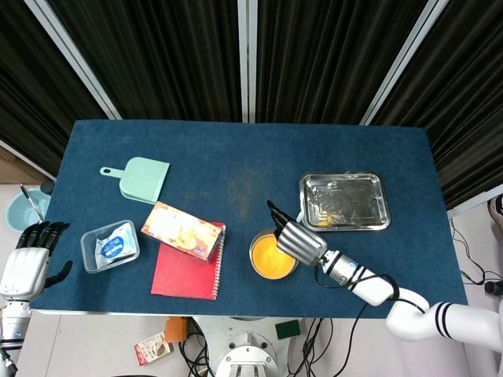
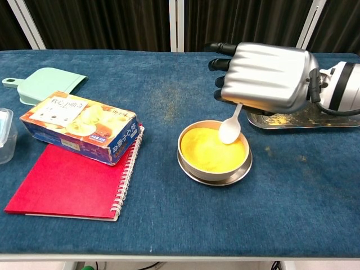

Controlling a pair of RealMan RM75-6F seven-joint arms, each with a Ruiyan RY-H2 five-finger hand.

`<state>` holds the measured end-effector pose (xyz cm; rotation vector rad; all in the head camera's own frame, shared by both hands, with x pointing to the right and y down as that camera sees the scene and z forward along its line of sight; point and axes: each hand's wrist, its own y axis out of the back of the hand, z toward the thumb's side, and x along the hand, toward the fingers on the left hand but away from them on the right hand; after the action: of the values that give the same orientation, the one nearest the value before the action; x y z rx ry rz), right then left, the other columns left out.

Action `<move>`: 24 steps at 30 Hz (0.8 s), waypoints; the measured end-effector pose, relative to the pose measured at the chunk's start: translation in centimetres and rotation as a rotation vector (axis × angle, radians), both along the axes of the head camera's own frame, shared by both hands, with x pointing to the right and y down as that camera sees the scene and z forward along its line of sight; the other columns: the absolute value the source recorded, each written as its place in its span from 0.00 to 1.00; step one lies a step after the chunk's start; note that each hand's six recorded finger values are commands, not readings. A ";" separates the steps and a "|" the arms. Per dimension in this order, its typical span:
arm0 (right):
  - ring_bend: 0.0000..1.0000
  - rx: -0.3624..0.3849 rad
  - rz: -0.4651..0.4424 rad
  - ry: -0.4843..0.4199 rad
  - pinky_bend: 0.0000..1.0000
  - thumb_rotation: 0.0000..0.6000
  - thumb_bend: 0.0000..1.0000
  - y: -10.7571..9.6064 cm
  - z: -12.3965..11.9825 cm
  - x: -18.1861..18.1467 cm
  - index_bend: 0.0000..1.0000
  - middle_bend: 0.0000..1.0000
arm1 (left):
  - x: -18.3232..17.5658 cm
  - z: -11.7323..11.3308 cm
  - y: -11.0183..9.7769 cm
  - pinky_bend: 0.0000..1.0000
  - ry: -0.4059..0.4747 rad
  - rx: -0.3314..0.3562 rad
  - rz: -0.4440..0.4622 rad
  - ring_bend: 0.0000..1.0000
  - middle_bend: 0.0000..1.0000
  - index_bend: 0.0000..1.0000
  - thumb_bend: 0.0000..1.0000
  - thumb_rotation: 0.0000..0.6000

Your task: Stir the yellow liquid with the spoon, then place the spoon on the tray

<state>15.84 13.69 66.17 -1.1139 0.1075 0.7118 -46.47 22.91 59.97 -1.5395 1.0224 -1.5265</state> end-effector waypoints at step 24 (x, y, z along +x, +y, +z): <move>0.23 -0.179 0.196 -0.167 0.00 1.00 0.48 1.8 0.8 -1.8 0.75 0.47 | -0.9 0.3 0.8 0.12 -0.001 -0.009 -0.024 0.10 0.15 0.16 0.28 1.00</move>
<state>14.06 15.53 66.94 -1.3634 -0.0830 0.7913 -47.37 23.75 60.27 -1.5370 1.0385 -1.5502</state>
